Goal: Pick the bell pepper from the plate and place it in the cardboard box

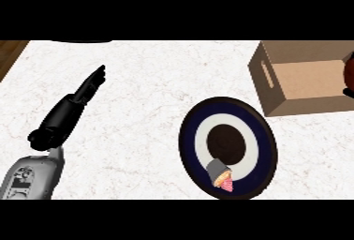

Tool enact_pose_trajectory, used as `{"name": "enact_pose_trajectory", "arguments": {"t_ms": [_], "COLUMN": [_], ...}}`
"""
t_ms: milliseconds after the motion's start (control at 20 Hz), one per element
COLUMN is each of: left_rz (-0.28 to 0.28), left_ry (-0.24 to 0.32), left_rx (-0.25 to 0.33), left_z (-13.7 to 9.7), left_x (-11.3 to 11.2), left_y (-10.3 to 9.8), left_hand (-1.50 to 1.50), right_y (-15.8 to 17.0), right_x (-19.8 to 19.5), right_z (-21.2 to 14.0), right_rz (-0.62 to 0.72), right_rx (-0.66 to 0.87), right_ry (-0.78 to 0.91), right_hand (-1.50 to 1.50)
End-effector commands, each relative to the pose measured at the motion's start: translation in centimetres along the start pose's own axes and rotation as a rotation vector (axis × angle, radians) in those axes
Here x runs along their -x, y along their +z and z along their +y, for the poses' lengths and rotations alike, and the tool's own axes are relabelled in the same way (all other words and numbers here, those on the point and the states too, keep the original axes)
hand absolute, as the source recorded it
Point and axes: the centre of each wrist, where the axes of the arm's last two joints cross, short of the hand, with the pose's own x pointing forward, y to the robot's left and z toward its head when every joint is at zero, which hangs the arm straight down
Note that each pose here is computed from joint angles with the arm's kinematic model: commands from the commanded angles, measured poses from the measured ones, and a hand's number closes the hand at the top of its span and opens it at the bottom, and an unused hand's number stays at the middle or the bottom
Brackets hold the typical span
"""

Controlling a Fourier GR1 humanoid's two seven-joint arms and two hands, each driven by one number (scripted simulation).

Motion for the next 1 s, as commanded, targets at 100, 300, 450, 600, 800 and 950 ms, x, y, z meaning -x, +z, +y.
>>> {"name": "enact_pose_trajectory", "arguments": {"t_ms": [100, 300, 450, 600, 800, 950], "left_rz": [-0.012, -0.028, -0.023, -0.024, -0.034, -0.029], "left_ry": [-0.018, 0.000, 0.020, -0.003, 0.007, 0.003], "left_rx": [0.003, 0.027, 0.036, 0.018, 0.023, 0.020], "left_z": [-0.1, -0.4, -0.2, -0.8, -1.8, -0.4], "left_x": [-0.4, 0.0, -0.9, -0.2, -0.1, -0.4], "left_y": [-1.2, -0.7, -0.9, -1.3, -1.0, -0.8], "left_hand": [0.00, 0.00, 0.00, 0.00, 0.00, 0.00], "right_y": [-0.9, -1.1, -2.0, -0.6, -0.6, 0.2], "right_x": [2.8, 4.7, 5.4, 6.6, 7.6, 8.1], "right_z": [0.0, -0.4, -0.1, -0.5, 2.3, 2.5], "right_rz": [0.123, 0.162, 0.170, 0.230, 0.143, 0.056], "right_rx": [-0.252, -0.368, -0.441, -0.526, -0.634, -0.606], "right_ry": [0.121, 0.125, 0.143, 0.196, 0.121, 0.039], "right_hand": [1.50, 1.50, 1.50, 1.50, -1.50, -1.50]}}
